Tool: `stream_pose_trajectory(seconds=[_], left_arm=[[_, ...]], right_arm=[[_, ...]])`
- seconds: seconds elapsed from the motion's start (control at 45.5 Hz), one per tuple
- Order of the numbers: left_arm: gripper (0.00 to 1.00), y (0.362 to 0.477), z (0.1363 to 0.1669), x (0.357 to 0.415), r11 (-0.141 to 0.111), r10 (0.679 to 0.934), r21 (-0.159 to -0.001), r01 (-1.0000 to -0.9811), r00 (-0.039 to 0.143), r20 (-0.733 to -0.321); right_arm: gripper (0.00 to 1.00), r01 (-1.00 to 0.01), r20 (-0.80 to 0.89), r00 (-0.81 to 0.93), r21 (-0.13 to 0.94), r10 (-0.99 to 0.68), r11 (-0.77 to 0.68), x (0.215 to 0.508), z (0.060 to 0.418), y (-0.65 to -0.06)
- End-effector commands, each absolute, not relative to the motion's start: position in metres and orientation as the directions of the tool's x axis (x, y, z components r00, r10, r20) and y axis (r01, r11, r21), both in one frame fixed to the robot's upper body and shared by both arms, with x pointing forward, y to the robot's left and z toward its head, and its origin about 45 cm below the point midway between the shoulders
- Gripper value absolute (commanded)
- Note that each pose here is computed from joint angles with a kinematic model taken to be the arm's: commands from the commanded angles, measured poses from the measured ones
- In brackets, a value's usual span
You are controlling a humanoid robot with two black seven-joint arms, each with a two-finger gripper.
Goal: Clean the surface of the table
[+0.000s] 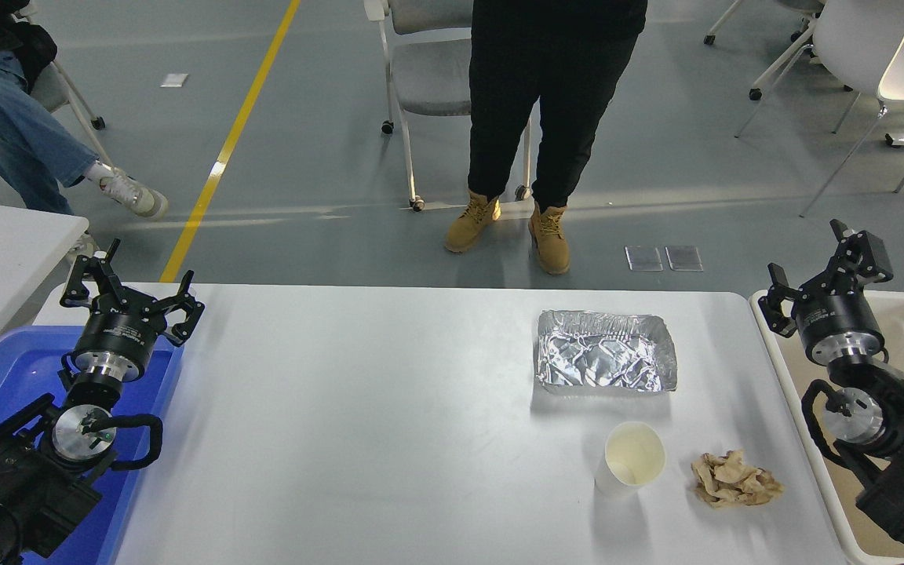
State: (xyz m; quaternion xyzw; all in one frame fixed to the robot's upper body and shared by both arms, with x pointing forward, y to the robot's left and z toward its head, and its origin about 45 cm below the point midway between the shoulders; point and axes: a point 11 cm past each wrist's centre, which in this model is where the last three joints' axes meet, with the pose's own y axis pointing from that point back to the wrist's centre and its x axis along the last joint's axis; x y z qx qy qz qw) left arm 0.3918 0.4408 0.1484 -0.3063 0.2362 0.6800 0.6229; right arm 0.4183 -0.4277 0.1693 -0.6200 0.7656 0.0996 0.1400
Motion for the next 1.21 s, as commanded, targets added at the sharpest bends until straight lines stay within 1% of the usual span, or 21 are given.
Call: stream_pose_trajectory(seconds=[0.0,0.154,0.242,0.264,0.308,0.33,0.352,0.396,0.462,0.593,0.615,0.681,0.879,1.055,1.187], left_arm=[[1.00,0.441,0.1484,0.3917,-0.112,0.702,-0.061,-0.9918,-0.036,-0.711],[1.00,0.441,0.1484,0.3917,-0.112,0.702,-0.061,-0.9918,-0.036,-0.711],[1.00,0.441,0.1482,0.3917,-0.113,0.703,-0.060,-0.9918,-0.038,-0.710],[1.00,0.441,0.1482,0.3917,-0.113,0.703,-0.060,-0.9918,-0.038,-0.710],[1.00,0.441,0.1488,0.3918,-0.113,0.703,-0.061,-0.9918,-0.037,-0.710],[1.00,0.441,0.1484,0.3917,-0.112,0.702,-0.061,-0.9918,-0.036,-0.711],[1.00,0.441,0.1485,0.3919,-0.111,0.702,-0.061,-0.9919,-0.035,-0.711],[1.00,0.441,0.1482,0.3917,-0.113,0.703,-0.060,-0.9918,-0.037,-0.710],[1.00,0.441,0.1485,0.3919,-0.111,0.702,-0.061,-0.9919,-0.035,-0.711],[1.00,0.441,0.1484,0.3917,-0.112,0.702,-0.061,-0.9918,-0.036,-0.711],[1.00,0.441,0.1484,0.3917,-0.112,0.702,-0.061,-0.9918,-0.036,-0.711],[1.00,0.441,0.1485,0.3919,-0.111,0.702,-0.061,-0.9919,-0.035,-0.711],[1.00,0.441,0.1485,0.3919,-0.111,0.702,-0.061,-0.9919,-0.035,-0.711],[1.00,0.441,0.1484,0.3917,-0.112,0.702,-0.061,-0.9918,-0.036,-0.711],[1.00,0.441,0.1485,0.3919,-0.111,0.702,-0.061,-0.9919,-0.035,-0.711]], right_arm=[[0.99,-0.993,-0.179,-0.110,-0.012,-0.978,0.114,0.429,0.181,-0.423],[0.99,-0.998,0.103,0.059,0.023,-0.993,-0.057,0.461,0.209,-0.397],[0.99,-0.988,0.248,0.154,0.045,-0.956,-0.147,0.477,0.230,-0.383],[0.99,-0.982,0.299,0.189,0.053,-0.935,-0.181,0.482,0.241,-0.379],[0.99,-0.974,0.364,0.227,0.072,-0.903,-0.216,0.487,0.252,-0.376],[0.99,-0.968,0.390,0.248,0.078,-0.887,-0.236,0.490,0.259,-0.373],[0.99,-0.962,0.415,0.272,0.090,-0.868,-0.258,0.493,0.264,-0.369],[0.99,-0.942,0.454,0.333,0.117,-0.826,-0.316,0.499,0.278,-0.359],[0.99,-0.900,0.491,0.430,0.162,-0.758,-0.405,0.505,0.299,-0.344],[0.99,-0.816,0.579,0.568,0.302,-0.585,-0.493,0.508,0.321,-0.329],[0.99,-0.784,0.612,0.608,0.364,-0.506,-0.503,0.507,0.323,-0.325],[0.99,-0.734,0.637,0.663,0.451,-0.393,-0.508,0.503,0.320,-0.318],[0.99,-0.565,0.641,0.767,0.660,-0.021,-0.495,0.485,0.312,-0.291],[0.99,-0.397,0.557,0.777,0.795,0.293,-0.458,0.452,0.300,-0.268],[0.99,-0.296,0.476,0.764,0.858,0.435,-0.419,0.426,0.298,-0.261]])
